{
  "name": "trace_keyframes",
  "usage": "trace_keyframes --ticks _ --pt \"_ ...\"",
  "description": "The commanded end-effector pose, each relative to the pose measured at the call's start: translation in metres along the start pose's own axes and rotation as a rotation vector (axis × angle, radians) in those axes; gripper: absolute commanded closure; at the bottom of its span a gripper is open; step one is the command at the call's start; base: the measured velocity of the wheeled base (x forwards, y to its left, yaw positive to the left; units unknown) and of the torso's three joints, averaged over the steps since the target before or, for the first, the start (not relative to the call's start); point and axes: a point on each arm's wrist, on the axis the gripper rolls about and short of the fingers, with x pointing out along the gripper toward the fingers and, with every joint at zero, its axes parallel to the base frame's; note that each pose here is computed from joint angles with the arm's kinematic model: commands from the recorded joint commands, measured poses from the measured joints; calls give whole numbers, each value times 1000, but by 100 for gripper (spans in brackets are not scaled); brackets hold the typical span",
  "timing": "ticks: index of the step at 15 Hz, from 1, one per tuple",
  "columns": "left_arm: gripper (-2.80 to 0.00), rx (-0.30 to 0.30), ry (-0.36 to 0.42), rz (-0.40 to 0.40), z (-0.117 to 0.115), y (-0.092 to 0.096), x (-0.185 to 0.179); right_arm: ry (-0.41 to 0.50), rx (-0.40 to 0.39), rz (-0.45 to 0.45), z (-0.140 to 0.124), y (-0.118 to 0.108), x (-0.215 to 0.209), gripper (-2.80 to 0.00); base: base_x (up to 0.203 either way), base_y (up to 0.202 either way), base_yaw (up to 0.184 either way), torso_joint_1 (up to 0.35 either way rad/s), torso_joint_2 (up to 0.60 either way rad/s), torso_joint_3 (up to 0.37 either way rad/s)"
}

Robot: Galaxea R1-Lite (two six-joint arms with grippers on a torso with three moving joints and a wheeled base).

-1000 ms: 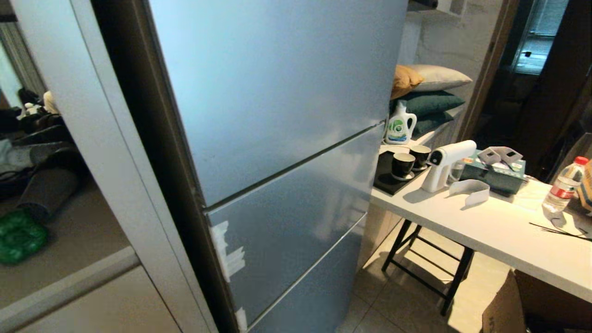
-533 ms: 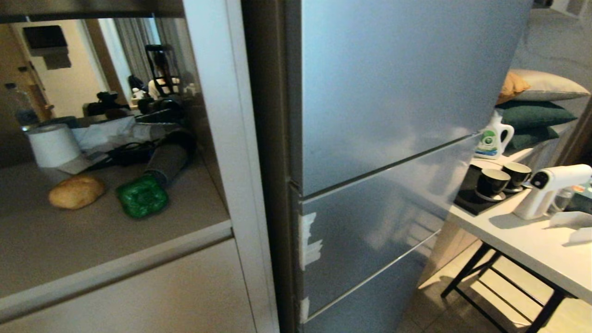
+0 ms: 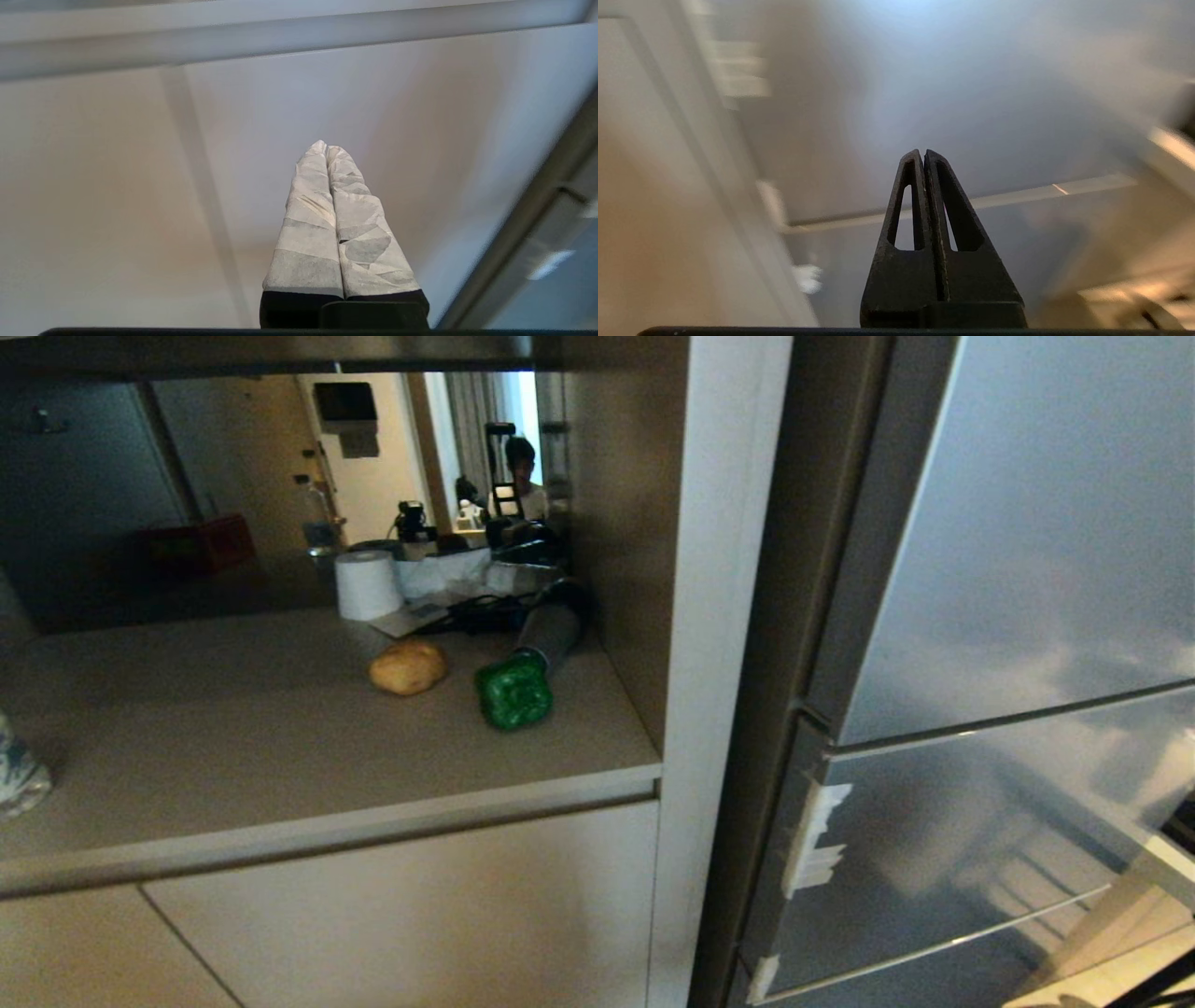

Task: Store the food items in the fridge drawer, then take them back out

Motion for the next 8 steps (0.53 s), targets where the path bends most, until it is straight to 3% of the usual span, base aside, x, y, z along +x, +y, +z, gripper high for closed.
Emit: trace_keyframes --ticks 1,4,8 --pt "0 1 12 0 -3 0 1 2 0 0 0 0 0 0 1 -7 171 3 -2 5" --pt "0 -1 12 0 -3 0 1 2 -1 -1 0 0 0 0 2 -8 135 3 4 1" --pt "0 -1 12 0 -3 0 1 2 -10 3 0 0 0 0 0 0 0 0 0 0"
